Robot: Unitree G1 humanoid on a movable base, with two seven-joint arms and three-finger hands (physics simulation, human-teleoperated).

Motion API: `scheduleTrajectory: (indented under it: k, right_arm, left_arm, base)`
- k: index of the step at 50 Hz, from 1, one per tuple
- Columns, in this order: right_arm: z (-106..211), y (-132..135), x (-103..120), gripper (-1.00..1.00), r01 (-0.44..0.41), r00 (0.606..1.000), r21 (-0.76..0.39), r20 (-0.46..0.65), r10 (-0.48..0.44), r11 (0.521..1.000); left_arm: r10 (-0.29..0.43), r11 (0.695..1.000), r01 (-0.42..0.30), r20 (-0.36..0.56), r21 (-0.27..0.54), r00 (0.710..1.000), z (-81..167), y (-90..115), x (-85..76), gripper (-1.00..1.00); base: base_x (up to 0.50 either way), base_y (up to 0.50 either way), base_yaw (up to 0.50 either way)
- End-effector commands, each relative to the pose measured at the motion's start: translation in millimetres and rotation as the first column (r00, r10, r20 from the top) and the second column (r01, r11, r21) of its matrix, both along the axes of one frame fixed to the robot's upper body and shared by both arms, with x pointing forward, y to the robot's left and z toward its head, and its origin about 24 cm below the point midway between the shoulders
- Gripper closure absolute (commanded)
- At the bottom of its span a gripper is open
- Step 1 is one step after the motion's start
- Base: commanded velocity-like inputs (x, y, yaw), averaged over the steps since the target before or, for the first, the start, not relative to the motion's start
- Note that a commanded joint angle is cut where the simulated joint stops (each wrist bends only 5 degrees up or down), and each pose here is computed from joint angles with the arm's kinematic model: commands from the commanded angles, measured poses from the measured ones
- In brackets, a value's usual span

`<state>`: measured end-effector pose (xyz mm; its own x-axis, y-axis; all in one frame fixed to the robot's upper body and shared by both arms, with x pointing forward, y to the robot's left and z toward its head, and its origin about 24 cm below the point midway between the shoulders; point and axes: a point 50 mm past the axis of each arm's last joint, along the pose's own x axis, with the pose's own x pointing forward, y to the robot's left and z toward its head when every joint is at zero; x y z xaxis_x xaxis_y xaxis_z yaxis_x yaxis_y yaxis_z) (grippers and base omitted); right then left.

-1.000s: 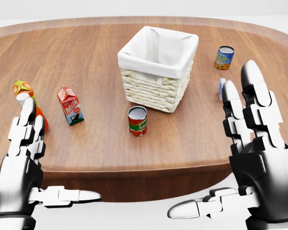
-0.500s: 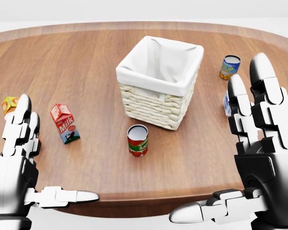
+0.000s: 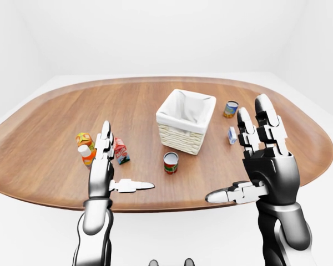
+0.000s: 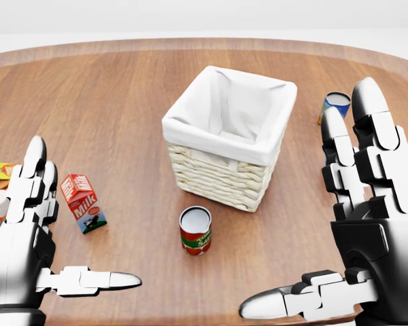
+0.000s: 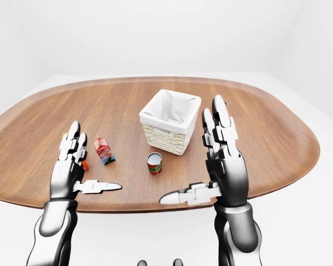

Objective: Pick the milk and place it in the basket.

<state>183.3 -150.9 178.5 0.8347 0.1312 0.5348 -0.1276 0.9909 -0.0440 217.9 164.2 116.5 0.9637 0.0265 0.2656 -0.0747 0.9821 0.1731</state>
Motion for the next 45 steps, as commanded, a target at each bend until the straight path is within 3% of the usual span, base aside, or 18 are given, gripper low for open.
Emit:
scheduleTrajectory:
  k: [1,45]
  right_arm:
    - [-0.3,-0.2,0.1,-1.0,-0.002,1.0,0.004,-0.002,0.002,1.0]
    - [-3.3,2.6,1.1,-1.0,-0.015,1.0,0.006,-0.017,0.015,1.0]
  left_arm:
    - [-0.001,1.0,0.001,-0.002,0.002,1.0,-0.3,-0.5,-0.1,-1.0]
    - [-0.003,1.0,0.003,-0.009,0.003,1.0,-2.8,-2.2,2.3,-1.0]
  base:
    - [0.25,0.0,0.0]
    - [0.25,0.0,0.0]
